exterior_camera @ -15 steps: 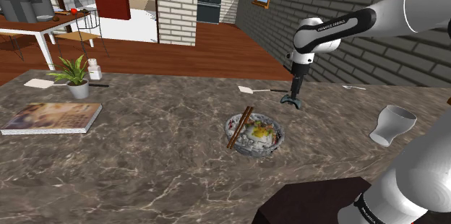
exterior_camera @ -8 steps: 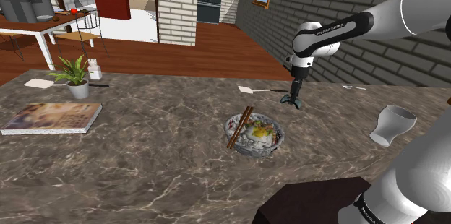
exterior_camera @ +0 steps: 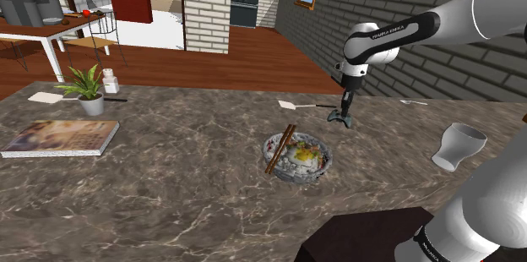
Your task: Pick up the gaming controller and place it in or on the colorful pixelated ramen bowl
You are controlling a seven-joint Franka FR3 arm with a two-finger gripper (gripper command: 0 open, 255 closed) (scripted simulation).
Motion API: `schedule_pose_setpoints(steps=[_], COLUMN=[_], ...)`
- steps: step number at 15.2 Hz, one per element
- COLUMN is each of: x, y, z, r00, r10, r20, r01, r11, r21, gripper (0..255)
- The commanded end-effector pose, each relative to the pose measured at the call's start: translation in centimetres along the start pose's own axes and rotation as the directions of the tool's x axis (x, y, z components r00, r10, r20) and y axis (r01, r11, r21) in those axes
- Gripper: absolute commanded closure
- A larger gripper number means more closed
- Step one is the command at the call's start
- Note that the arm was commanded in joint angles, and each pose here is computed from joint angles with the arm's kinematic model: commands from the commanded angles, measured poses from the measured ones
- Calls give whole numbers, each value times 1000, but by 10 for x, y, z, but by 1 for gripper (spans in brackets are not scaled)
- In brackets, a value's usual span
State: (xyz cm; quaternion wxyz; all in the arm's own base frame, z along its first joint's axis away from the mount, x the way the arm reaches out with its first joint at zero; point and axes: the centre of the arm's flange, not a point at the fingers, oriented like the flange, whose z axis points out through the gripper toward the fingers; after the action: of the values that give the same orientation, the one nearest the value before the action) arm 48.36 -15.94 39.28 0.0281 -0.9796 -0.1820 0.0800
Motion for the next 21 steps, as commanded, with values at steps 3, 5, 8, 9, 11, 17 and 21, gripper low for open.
schedule_pose_setpoints(steps=[3,5,8,9,11,17,21], x=[1,0,0,0,2,7,7], y=[-3,-3,30,36,36,35,35], z=[8,7,-2,-4,7,36,36], r00=[1000,1000,965,951,951,951,951], r10=[-2,-2,-224,-263,-263,-263,-263], r20=[19,16,-137,-164,-164,-164,-164], r01=[2,2,225,266,265,265,265], r11=[1000,1000,974,964,964,964,964], r21=[15,13,-3,-10,-10,-10,-10], gripper=[255,0,0,0,0,0,0])
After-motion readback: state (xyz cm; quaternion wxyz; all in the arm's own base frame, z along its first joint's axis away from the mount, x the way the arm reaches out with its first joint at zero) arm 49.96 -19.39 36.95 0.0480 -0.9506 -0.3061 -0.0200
